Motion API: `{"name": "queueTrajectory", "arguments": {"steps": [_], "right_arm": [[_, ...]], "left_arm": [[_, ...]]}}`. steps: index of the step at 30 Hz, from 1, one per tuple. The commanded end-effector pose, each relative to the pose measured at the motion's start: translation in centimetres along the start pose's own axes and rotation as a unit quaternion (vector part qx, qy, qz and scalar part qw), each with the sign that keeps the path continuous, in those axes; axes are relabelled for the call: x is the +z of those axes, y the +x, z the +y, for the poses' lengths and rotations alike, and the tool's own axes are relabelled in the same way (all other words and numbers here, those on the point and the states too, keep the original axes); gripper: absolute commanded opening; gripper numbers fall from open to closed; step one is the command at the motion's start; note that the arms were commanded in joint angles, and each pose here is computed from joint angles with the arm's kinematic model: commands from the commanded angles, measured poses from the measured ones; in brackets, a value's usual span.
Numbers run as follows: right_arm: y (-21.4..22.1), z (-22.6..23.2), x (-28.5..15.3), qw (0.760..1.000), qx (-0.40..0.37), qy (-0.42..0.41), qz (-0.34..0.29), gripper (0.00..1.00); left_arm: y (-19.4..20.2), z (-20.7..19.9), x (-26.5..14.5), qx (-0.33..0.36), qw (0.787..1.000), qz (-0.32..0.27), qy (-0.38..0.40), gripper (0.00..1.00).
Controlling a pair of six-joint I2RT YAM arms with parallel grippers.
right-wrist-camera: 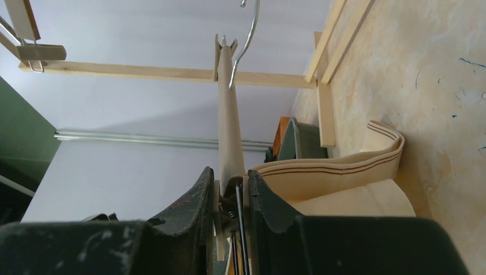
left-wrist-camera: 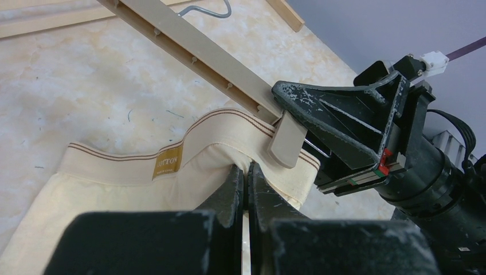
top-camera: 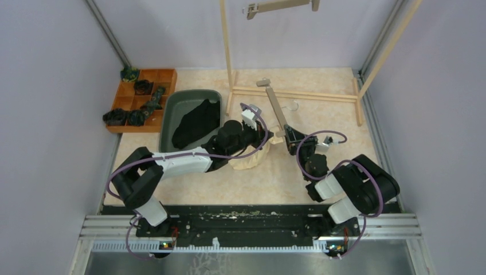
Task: Clip the underwear to the hanger
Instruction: Clamp the underwear onto the hanger.
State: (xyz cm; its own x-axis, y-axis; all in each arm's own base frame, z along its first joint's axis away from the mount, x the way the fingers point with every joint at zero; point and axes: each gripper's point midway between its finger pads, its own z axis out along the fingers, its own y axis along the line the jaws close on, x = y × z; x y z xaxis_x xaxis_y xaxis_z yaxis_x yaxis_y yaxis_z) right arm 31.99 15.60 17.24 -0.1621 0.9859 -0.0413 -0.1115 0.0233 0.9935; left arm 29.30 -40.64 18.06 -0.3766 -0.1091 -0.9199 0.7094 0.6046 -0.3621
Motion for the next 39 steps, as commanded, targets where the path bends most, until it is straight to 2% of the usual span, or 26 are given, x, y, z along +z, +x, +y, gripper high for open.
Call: {"name": "queueTrajectory", "arguments": {"steps": [1, 39], "right_arm": [[-0.52, 6.38, 0.33, 0.992, 0.051, -0.113, -0.01, 0.0], [-0.22, 6.42, 0.64, 0.992, 0.058, -0.113, -0.004, 0.0]], "left_arm": [[-1.46, -0.89, 0.03, 0.004, 0.999, -0.026, 0.023, 0.0], [-1.6, -1.24, -0.15, 0.01, 0.999, -0.031, 0.031, 0.0]]}}
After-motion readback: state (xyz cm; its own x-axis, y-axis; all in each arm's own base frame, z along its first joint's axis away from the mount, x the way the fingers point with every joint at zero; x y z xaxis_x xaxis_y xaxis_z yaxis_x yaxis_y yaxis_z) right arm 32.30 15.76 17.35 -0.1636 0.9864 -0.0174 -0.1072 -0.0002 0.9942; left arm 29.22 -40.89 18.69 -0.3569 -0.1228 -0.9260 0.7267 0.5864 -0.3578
